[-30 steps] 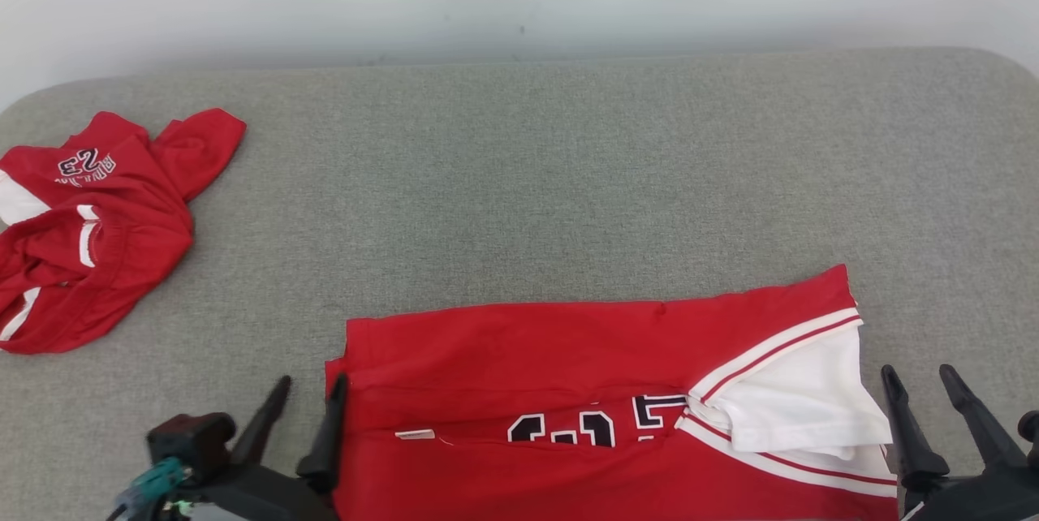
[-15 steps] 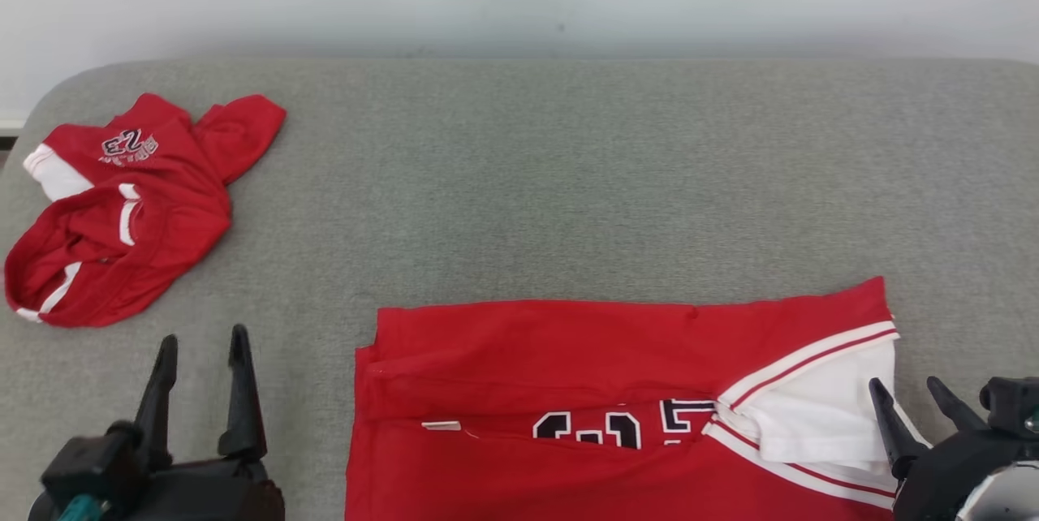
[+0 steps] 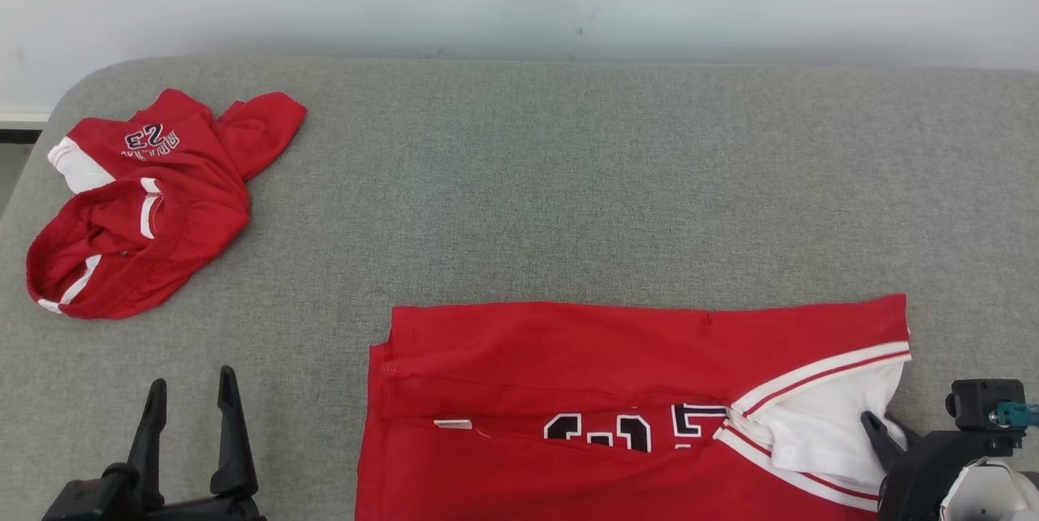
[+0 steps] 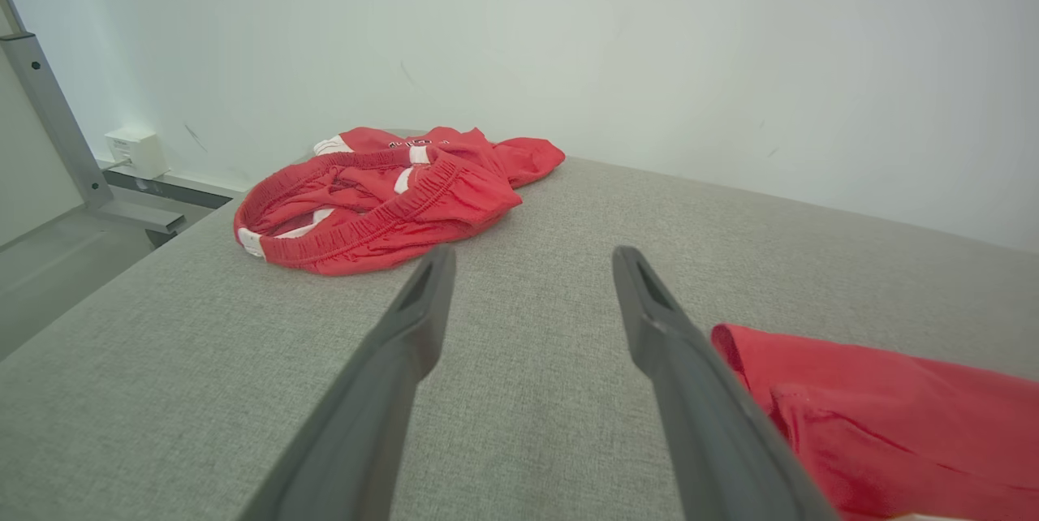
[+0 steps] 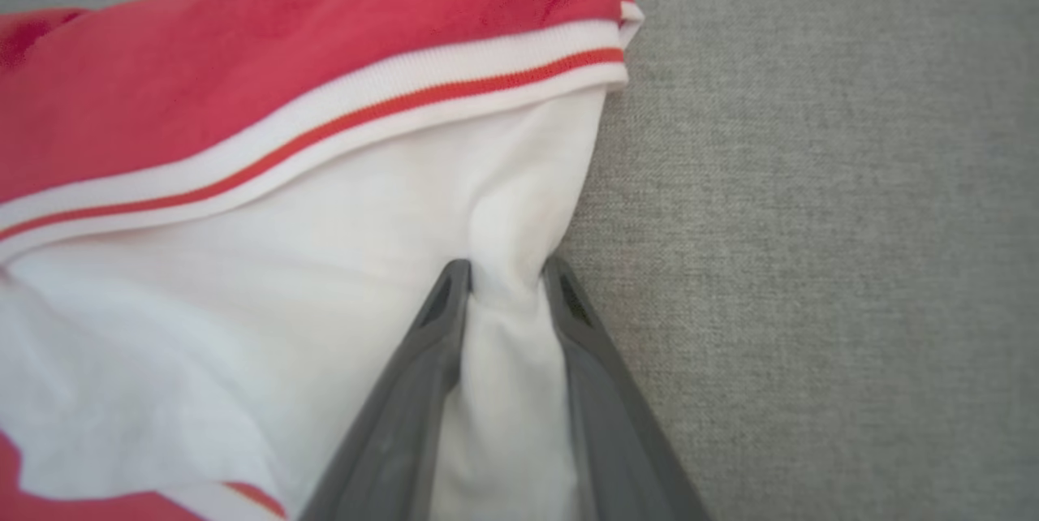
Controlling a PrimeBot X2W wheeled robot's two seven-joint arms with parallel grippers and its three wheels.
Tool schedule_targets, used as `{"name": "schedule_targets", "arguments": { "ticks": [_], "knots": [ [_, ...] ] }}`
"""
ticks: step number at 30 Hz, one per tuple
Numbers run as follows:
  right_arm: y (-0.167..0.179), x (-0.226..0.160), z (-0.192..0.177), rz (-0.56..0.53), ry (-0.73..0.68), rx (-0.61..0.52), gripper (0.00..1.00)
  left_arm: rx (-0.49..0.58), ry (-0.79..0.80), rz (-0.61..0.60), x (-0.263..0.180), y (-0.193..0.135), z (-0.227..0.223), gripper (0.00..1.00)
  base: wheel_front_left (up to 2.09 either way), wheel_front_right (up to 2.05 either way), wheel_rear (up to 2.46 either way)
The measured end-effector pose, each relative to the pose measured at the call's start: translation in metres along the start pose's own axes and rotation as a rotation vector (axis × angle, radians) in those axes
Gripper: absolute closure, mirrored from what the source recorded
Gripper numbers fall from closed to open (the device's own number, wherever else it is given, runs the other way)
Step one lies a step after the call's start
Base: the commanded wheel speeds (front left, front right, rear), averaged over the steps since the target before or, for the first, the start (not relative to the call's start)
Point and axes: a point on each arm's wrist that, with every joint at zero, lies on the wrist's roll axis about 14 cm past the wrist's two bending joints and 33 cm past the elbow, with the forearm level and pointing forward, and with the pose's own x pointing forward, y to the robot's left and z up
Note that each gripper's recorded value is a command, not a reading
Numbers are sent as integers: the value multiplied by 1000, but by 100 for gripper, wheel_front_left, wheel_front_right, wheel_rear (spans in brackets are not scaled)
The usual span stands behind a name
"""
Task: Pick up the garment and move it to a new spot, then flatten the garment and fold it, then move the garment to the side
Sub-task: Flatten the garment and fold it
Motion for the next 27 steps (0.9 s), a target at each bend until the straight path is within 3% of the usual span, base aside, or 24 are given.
{"name": "schedule_targets", "arguments": {
  "ticks": [8,19,27],
  "knots": [
    [-8,-5,4,-9,0,33,100,5,3,-6,-2,1,-2,0,0,0,0],
    [-97,-39,31,-226,-83,37,100,8,4,-49,-4,-9,-2,0,0,0,0],
    [-88,-52,46,-204,-136,26,100,-8,8,-82,-8,-20,-3,0,0,0,0]
  ]
}}
